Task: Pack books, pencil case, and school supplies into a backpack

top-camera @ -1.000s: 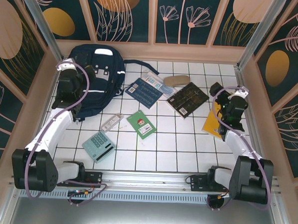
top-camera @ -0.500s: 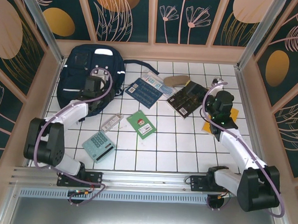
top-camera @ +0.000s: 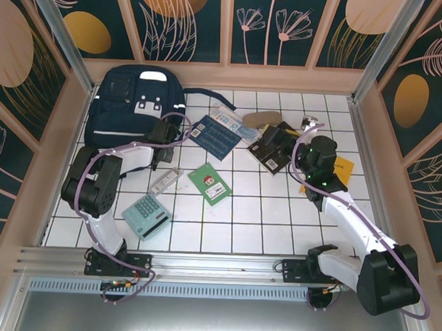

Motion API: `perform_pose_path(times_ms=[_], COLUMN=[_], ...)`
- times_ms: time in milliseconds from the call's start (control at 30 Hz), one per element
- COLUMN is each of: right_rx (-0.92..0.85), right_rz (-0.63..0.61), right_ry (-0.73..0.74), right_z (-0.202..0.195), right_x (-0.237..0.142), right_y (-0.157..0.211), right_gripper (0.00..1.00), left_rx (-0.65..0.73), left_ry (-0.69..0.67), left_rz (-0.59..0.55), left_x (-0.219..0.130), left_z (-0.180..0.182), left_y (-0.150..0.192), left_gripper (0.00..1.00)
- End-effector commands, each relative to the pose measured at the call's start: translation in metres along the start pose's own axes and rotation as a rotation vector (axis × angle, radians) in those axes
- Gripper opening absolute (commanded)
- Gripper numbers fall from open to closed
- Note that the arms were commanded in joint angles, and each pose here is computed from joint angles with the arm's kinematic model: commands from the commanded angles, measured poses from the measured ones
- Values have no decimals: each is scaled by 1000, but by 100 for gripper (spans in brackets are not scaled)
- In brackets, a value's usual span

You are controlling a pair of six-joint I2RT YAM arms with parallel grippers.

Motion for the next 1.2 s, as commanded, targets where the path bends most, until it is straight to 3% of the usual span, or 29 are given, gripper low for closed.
perform_pose_path(times_ms=[0,67,167,333,467,567,867,1000,1167], right_rx=[-25,-25,-24,-23,-15,-13,-5,-4,-2], right_rz=[2,3,9,15,24,34,40,44,47], right_ry=[11,13,5,7,11,22,31,43,57], right_z=[0,-1,0,-1,-2,-4,-5,-7,-9], right_x=[2,2,3,5,6,7,8,9,9], right_y=[3,3,5,7,9,12,12,13,14], right_gripper=[99,99,99,99,99,99,99,99,99], left_rx=[58,67,80,108,113,113,158,170,235], left_ry=[-140,-171,-201,-181,-94,-102,-53,35,108], left_rz=[-5,-12,-15,-91,-162,-215,-347,-362,-355], left_x=[7,9,11,-9,-35,-56,-120,-145,-162], left_z=[12,14,13,-10,-48,-64,-88,-108,-152], left_y=[-1,-3,-3,-19,-47,-73,-117,-121,-101], left_gripper=[44,33,0,0,0,0,0,0,0])
Point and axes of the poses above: each hand's point on the last joint's axis, 136 mm out from that joint toward the fingers, its own x axis out along the fingers, its own z axis along the line the jaws close on, y = z × x, the point moved 4 cm from there along -x, back along the fingers, and after that the axes turned 14 degrees about -x, right-handed, at the moved point
